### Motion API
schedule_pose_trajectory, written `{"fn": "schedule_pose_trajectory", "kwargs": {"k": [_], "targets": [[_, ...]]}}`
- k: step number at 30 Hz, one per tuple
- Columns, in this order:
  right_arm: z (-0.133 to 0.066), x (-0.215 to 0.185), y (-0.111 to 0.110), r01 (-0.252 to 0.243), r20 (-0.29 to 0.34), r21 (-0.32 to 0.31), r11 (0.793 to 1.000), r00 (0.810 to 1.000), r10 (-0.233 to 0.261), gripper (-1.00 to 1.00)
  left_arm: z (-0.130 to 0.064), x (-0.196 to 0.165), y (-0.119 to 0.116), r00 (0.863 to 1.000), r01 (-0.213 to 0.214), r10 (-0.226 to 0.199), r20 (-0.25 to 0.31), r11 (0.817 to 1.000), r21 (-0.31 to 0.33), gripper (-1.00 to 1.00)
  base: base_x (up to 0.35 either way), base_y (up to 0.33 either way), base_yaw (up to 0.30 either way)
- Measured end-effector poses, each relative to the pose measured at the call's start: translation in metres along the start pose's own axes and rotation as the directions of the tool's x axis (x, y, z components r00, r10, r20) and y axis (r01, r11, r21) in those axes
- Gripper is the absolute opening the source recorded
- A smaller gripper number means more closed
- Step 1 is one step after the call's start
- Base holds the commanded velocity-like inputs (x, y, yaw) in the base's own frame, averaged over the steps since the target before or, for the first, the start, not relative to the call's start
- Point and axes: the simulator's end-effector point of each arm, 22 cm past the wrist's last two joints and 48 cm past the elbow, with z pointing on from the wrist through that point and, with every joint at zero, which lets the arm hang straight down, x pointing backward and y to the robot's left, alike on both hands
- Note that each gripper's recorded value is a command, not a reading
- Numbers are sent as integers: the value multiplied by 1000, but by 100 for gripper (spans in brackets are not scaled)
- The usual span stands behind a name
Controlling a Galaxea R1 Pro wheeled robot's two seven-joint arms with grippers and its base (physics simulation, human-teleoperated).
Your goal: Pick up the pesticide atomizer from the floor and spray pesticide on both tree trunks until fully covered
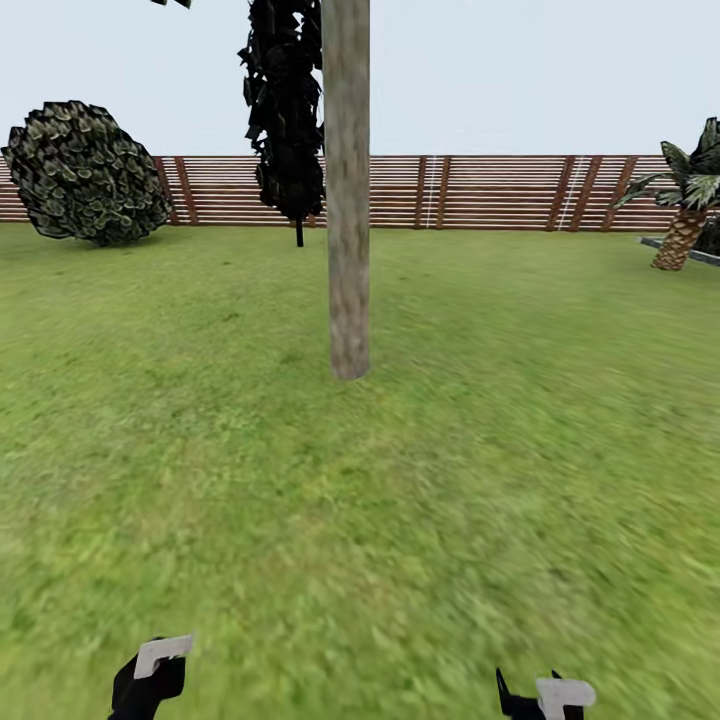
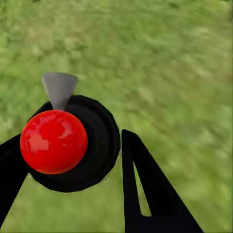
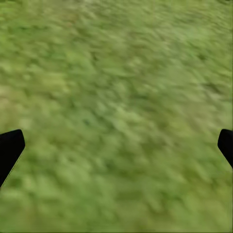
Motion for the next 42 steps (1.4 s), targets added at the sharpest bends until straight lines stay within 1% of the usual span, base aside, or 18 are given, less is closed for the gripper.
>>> {"fn": "schedule_pose_trajectory", "kwargs": {"k": [42], "targets": [[0, -1, -1, 1, 1, 0, 1000, 1000, -1, 100, 0, 1, -1, 1000, 1, -1, -2, 1000, 0, -100, 338, 0, 0]]}}
